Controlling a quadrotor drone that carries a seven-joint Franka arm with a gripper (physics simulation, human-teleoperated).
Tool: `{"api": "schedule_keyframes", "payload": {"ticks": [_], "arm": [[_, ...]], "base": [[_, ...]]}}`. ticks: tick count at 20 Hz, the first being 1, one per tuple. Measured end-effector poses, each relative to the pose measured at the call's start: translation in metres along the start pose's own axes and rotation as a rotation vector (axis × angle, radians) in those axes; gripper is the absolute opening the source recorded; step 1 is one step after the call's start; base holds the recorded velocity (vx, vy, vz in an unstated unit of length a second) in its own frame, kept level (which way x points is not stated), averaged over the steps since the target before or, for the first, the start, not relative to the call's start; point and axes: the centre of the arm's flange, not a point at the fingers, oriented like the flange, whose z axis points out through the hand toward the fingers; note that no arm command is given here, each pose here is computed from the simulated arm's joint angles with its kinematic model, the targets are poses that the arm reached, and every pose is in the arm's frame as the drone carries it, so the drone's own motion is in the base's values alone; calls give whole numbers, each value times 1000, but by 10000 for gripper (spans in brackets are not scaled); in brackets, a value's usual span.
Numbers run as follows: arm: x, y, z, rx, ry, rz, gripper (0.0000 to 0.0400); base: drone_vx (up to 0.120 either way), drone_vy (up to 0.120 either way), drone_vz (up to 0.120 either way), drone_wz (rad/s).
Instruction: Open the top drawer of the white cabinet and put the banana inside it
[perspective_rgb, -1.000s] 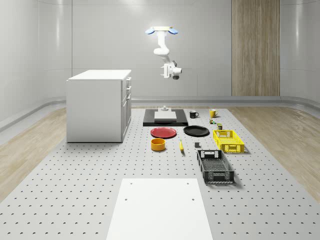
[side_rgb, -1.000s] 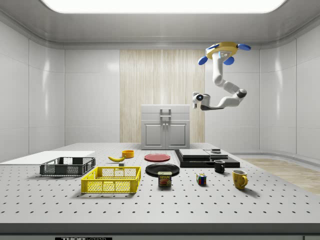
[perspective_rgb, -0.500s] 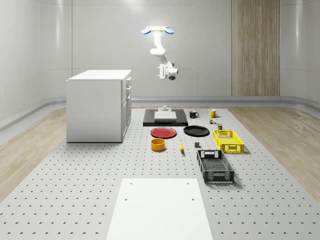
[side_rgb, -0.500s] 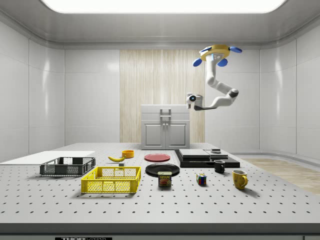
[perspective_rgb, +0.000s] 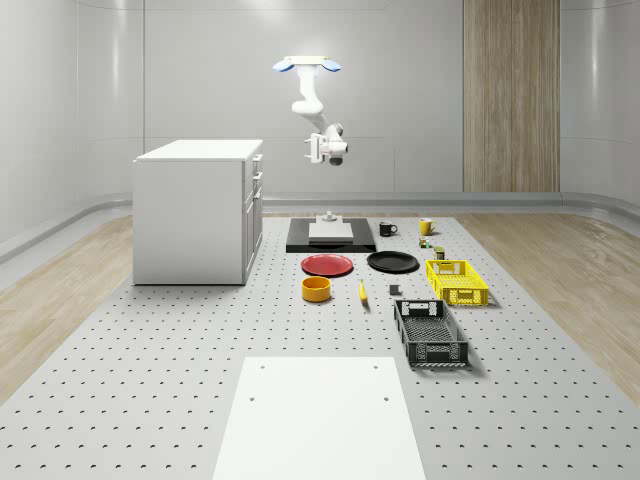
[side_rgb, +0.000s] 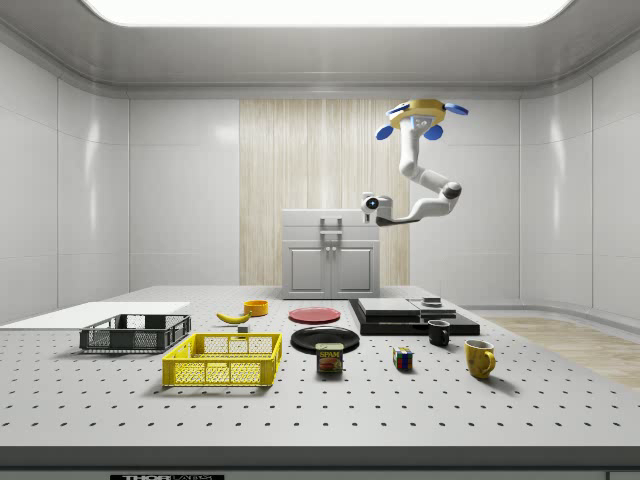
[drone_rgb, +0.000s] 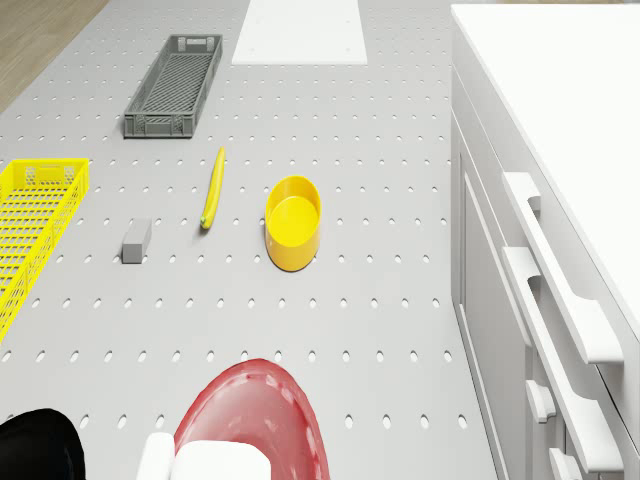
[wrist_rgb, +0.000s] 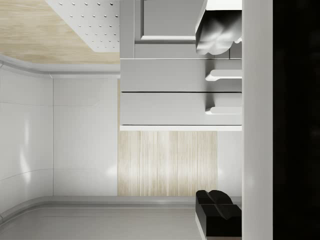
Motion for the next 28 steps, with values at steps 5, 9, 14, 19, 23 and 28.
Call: {"api": "schedule_keyframes", "payload": {"ticks": [5,9,14,19,23,28], "arm": [[0,0,0,0,0,0,400],[0,0,0,0,0,0,400],[0,0,0,0,0,0,400],[0,0,0,0,0,0,400],[0,0,0,0,0,0,400],[0,0,0,0,0,0,400]], "base": [[120,-120,0,0],[120,-110,0,0],[120,0,0,0],[120,-64,0,0],[120,-100,0,0],[120,0,0,0]]}}
